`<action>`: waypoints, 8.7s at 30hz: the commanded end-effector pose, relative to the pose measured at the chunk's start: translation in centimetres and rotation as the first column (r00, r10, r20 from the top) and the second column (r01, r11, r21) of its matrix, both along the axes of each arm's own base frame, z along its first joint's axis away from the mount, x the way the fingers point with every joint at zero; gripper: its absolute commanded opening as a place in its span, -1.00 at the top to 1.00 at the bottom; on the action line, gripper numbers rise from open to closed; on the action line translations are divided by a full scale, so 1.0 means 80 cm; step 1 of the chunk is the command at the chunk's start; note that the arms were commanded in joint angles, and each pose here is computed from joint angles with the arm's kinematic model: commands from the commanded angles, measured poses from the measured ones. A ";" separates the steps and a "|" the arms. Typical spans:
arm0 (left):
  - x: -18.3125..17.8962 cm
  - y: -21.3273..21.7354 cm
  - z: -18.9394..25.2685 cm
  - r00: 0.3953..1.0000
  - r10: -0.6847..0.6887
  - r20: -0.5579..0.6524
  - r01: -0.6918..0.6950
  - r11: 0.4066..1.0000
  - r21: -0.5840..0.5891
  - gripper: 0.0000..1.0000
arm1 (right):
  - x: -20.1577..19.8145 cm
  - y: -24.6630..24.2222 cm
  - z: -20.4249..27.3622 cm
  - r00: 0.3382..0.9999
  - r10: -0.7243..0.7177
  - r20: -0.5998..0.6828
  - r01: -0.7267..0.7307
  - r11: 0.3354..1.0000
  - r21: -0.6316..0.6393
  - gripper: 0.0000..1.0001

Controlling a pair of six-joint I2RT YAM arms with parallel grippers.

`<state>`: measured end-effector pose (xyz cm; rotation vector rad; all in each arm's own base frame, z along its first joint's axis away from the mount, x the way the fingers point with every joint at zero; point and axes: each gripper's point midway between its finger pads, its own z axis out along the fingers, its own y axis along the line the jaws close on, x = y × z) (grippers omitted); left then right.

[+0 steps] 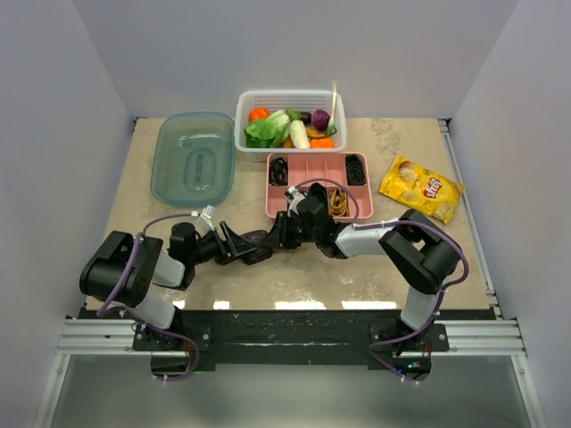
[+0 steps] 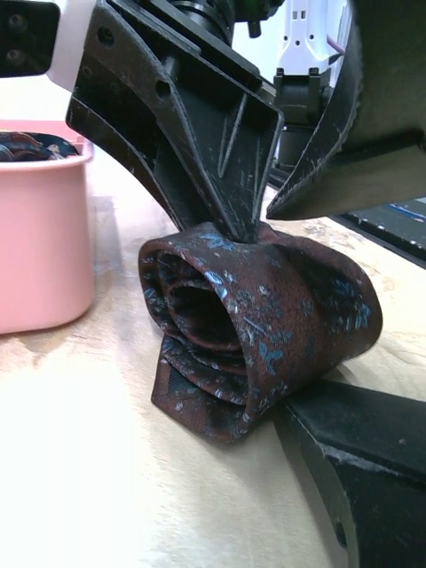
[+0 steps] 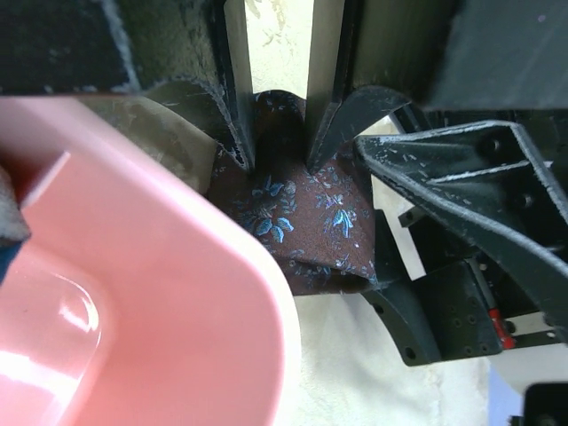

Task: Roll the ties
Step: Pick up the tie at the center of the board, then place the tie in the storage box, then reset both arms

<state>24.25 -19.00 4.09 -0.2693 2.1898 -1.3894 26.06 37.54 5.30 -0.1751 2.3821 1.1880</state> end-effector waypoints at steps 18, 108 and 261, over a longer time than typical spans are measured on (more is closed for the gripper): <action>-0.027 -0.015 0.044 0.993 -0.074 0.093 0.087 0.987 -0.139 0.10 | -0.008 -0.038 -0.002 0.999 -0.031 -0.037 0.030 0.999 -0.042 -0.14; 0.025 -0.002 0.252 0.876 -0.124 0.467 0.043 0.983 0.180 -1.00 | -0.027 -0.017 0.234 0.934 0.224 0.280 -0.298 0.919 0.258 0.77; -0.025 0.131 0.328 0.783 0.398 0.478 -0.551 0.801 0.236 -1.00 | -0.100 -0.333 0.329 0.657 -0.447 0.607 0.525 0.849 0.057 -0.97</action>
